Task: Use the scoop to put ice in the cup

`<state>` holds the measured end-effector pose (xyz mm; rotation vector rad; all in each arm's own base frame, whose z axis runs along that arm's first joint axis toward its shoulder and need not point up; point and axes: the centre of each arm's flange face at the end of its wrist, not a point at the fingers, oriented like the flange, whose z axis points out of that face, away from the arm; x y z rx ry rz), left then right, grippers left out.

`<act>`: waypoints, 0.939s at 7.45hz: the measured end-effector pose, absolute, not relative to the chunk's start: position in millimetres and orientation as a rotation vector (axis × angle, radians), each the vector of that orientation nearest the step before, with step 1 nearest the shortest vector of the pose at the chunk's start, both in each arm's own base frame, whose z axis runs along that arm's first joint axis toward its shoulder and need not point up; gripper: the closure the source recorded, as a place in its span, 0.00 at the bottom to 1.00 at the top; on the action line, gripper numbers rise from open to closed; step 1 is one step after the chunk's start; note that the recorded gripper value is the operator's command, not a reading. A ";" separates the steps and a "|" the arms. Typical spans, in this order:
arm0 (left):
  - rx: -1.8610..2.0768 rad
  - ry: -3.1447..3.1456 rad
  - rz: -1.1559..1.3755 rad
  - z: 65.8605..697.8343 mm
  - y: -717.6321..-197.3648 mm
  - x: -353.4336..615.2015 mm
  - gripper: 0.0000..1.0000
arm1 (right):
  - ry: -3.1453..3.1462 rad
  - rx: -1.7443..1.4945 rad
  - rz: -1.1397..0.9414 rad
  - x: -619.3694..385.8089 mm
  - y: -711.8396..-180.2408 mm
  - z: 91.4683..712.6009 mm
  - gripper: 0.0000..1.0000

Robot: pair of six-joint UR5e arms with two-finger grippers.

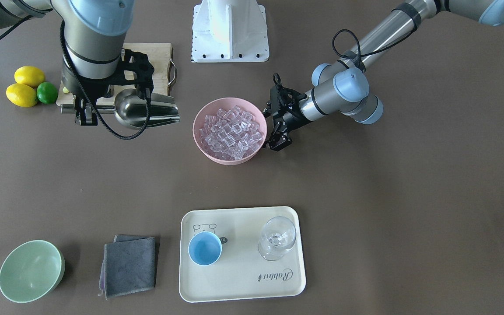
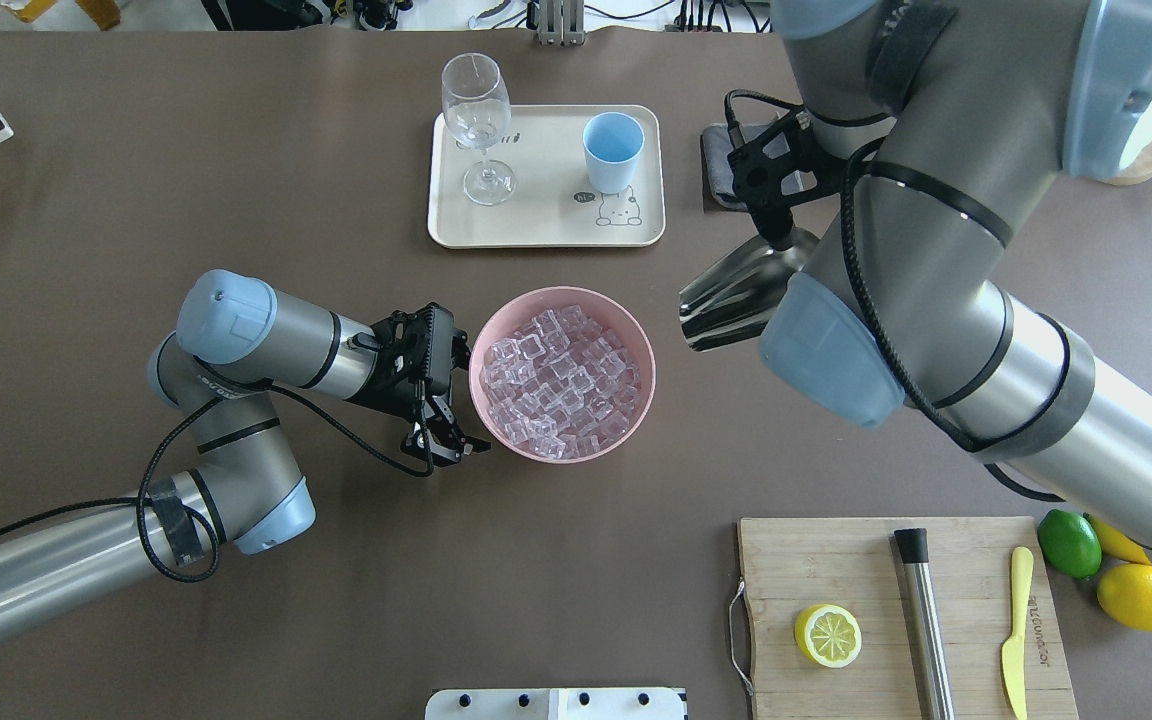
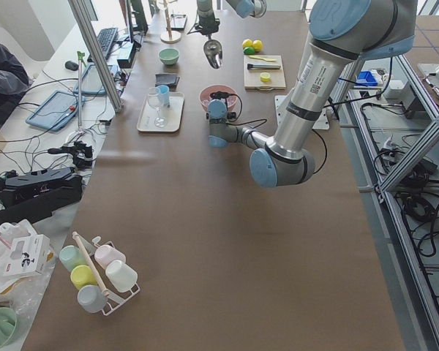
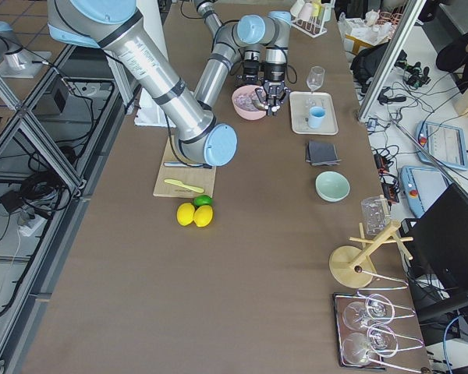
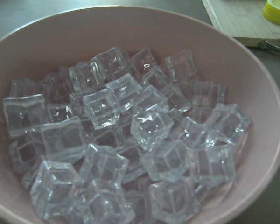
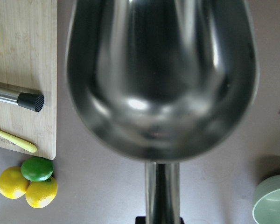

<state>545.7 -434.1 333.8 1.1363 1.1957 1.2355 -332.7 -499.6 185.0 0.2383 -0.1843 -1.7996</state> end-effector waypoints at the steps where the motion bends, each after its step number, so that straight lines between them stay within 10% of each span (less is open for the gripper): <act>1: 1.138 1.201 1.234 332.3 -432.4 546.8 0.01 | -0.174 0.223 -1.792 -346.6 -480.7 185.3 1.00; 7: 1.125 1.196 1.183 332.2 -443.0 540.2 0.01 | -0.184 0.136 -1.678 -379.0 -477.1 188.8 1.00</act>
